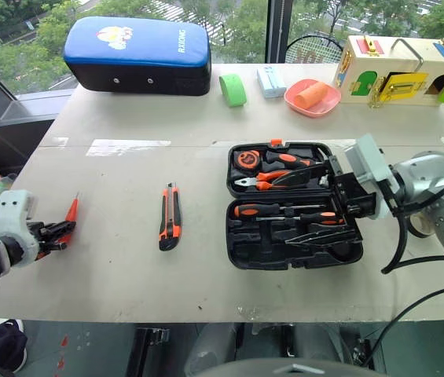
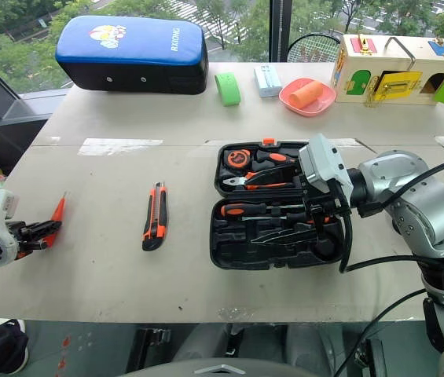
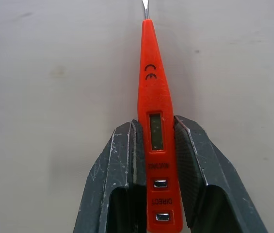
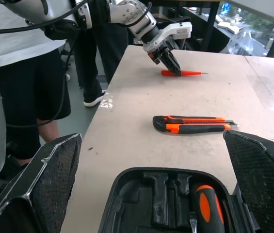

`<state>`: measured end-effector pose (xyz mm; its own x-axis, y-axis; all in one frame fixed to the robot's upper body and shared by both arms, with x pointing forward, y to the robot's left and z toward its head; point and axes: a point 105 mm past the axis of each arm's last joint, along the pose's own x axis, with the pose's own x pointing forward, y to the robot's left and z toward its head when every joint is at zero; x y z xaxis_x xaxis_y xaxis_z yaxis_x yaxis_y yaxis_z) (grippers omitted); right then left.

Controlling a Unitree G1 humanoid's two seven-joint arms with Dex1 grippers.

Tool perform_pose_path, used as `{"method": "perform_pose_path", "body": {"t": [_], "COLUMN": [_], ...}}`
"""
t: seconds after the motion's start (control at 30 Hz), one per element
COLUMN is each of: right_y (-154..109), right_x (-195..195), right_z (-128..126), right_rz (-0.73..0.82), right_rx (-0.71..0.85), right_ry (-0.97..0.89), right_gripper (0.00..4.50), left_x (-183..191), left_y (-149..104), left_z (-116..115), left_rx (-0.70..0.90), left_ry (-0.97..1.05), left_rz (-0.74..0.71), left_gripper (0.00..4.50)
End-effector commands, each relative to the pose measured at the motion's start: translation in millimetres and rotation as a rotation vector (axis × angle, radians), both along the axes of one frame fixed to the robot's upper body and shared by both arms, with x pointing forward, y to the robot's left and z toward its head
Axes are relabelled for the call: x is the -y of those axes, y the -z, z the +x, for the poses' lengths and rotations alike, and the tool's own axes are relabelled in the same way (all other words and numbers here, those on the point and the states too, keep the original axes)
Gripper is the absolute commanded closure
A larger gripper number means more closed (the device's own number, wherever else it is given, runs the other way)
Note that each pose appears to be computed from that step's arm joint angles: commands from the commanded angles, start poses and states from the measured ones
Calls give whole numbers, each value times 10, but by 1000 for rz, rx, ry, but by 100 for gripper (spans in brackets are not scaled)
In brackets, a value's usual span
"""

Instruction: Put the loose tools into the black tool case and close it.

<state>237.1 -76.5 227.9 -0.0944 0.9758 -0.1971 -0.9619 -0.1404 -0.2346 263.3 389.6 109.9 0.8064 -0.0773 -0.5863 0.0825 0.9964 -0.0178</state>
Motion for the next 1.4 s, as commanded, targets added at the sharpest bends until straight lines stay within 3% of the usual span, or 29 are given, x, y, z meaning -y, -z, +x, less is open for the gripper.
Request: {"method": "perform_pose_path", "body": {"t": [0.03,0.1,0.27,0.43,0.67,0.83,1.13,1.4], "right_y": [-70,2,203,449,567,553,558,537], "right_x": [55,101,263,415,436,407,440,423], "right_z": [-48,-57,-143,-241,-248,-243,-187,-180], "right_rz": [30,10,-59,-142,-140,-116,-108,-78], "right_rx": [25,20,-1,-8,-20,-15,-3,-14], "right_ry": [16,40,97,165,236,272,319,326], "right_gripper": [0,0,0,0,0,0,0,0], "left_x": [432,926,1929,2472,2904,3004,3178,3222], "left_y": [-490,-607,-605,-467,-315,-281,-136,-32], "left_z": [162,154,-74,-45,197,315,320,440], "left_rx": [126,141,101,52,16,-35,-48,-60], "left_ry": [315,596,1131,1373,1509,1537,1588,1501], "left_rz": [93,117,90,86,151,157,184,227], "left_gripper": [395,395,395,395,395,395,395,395]}}
